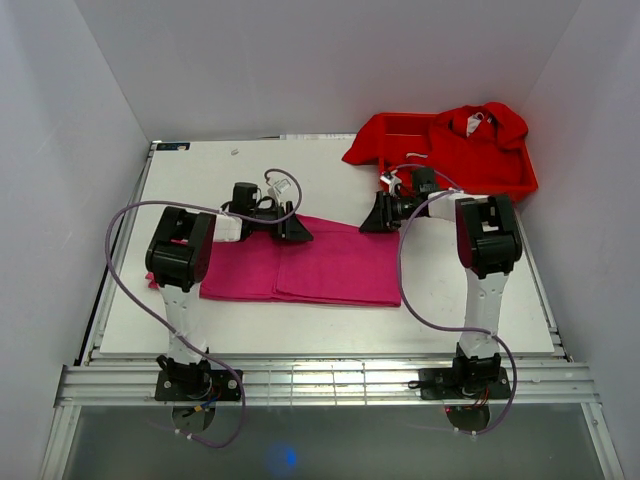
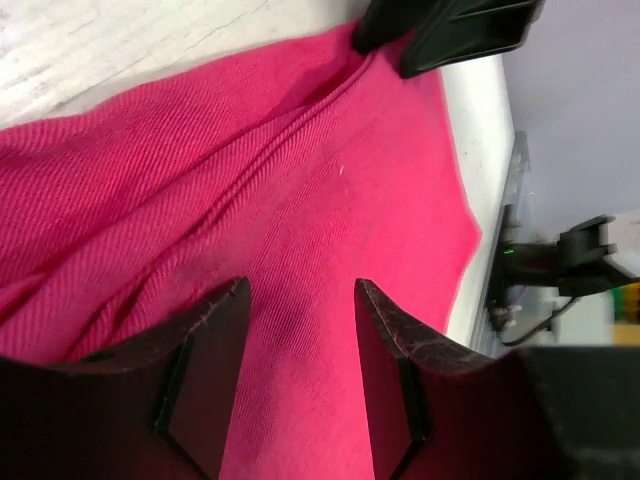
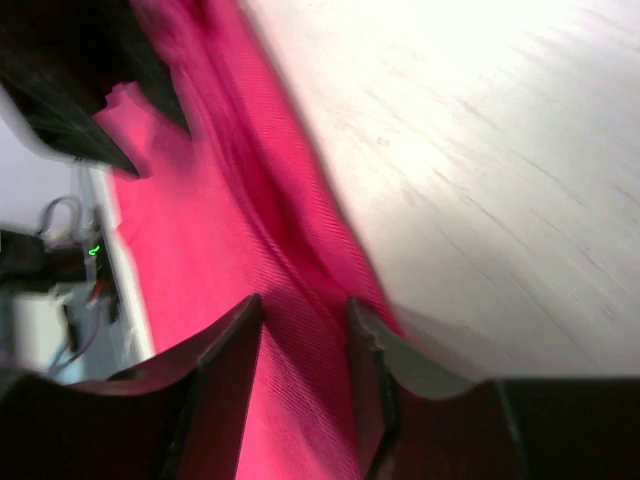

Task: Fold and stack the trousers
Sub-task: Fold the trousers

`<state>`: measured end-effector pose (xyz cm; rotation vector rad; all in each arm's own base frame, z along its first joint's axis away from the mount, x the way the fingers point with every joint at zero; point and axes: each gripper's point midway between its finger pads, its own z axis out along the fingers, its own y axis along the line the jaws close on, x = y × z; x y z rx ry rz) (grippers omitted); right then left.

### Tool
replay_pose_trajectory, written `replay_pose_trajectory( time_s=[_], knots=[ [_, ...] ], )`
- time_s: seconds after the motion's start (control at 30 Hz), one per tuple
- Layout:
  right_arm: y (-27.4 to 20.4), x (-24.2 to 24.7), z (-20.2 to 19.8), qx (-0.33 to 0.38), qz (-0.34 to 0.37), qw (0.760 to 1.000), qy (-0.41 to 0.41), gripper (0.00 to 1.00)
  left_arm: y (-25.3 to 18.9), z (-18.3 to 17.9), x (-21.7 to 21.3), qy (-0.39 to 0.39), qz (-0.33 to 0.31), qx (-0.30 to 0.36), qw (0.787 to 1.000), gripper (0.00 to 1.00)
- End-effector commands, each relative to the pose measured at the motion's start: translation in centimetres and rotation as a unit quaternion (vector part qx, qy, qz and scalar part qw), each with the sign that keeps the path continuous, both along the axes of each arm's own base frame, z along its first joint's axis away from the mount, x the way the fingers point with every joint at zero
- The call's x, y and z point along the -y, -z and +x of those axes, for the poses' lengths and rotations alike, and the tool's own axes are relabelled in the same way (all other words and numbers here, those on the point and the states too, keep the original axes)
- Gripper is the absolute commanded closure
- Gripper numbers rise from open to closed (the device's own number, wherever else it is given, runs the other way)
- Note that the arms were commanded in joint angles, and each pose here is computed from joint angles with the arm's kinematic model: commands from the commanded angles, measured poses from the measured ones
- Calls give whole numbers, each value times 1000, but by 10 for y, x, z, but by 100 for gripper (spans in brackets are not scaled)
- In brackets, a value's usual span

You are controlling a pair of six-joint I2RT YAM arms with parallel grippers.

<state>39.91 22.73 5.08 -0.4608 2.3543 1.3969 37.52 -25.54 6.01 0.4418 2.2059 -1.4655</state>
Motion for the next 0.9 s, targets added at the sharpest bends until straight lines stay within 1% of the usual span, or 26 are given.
replay_pose_trajectory(
  time_s=[0.0, 0.1, 0.17, 0.2, 0.23, 0.27, 0.3, 0.33, 0.37, 0.4, 0.43, 0.47, 0.5, 0.53, 0.57, 0.6, 0.63, 0.67, 0.7, 0.73, 0.77, 0.8, 0.83, 0.87],
  knots=[
    [19, 5, 18, 8, -17, 1000, 18, 54, 17, 21, -4, -26, 18, 11, 999, 41],
    [16, 9, 30, 30, -31, 999, 27, 54, 22, 23, -9, -32, 21, 7, 999, 39],
    [-14, 10, 44, 71, -30, 996, 34, 53, 9, 19, -10, -24, 16, 26, 999, 32],
    [-27, 11, 49, 94, -34, 994, 35, 50, 0, 17, -10, -20, 13, 39, 999, 28],
    [-58, 13, 57, 136, -40, 989, 43, 46, -8, 17, -11, -20, 15, 57, 998, 25],
    [-81, 15, 62, 162, -44, 985, 46, 41, -33, 17, -12, -22, 12, 93, 995, 17],
    [-97, 19, 66, 196, -57, 978, 46, 29, -42, 14, -14, -22, 14, 109, 994, 13],
    [-130, 26, 69, 238, -74, 966, 65, 26, -53, 17, -18, -34, 26, 132, 990, 9],
    [-146, 31, 67, 263, -89, 958, 67, 23, -77, 15, -23, -34, 40, 176, 983, 2],
    [-159, 37, 66, 287, -103, 950, 75, 13, -89, 17, -27, -41, 53, 199, 978, 2],
    [-187, 48, 64, 337, -129, 928, 90, 5, -93, 22, -39, -68, 85, 204, 973, 2],
    [-197, 55, 59, 356, -142, 919, 96, 4, -103, 24, -48, -77, 99, 226, 966, 2],
    [-194, 61, 51, 361, -156, 914, 97, 10, -129, 25, -58, -98, 104, 255, 956, 2],
    [-214, 71, 42, 400, -176, 893, 105, 10, -134, 27, -76, -126, 120, 249, 953, 2],
    [-218, 77, 36, 418, -190, 882, 107, 10, -139, 35, -95, -172, 146, 249, 942, 2],
    [-221, 86, 24, 442, -200, 866, 123, 10, -159, 33, -106, -193, 150, 268, 932, 2],
    [-217, 112, 30, 444, -250, 841, 182, 10, -162, 33, -129, -217, 160, 263, 926, 2],
    [-215, 127, 28, 429, -267, 831, 233, 10, -165, 33, -141, -235, 168, 264, 920, 2],
    [-206, 141, 19, 429, -287, 818, 254, 10, -169, 31, -153, -255, 170, 260, 916, 2],
    [-198, 148, 15, 426, -305, 814, 250, 7, -173, 29, -183, -286, 180, 247, 908, 2],
    [-190, 149, 7, 425, -319, 819, 217, 4, -172, 26, -192, -291, 184, 232, 910, 2],
    [-181, 144, -2, 405, -316, 836, 192, 2, -171, 23, -199, -290, 183, 215, 914, 2],
    [-162, 136, -25, 358, -308, 868, 155, 5, -164, 18, -221, -309, 186, 174, 916, 2],
    [-151, 131, -37, 328, -297, 885, 148, 10, -162, 14, -229, -313, 176, 157, 920, 2]
  ],
)
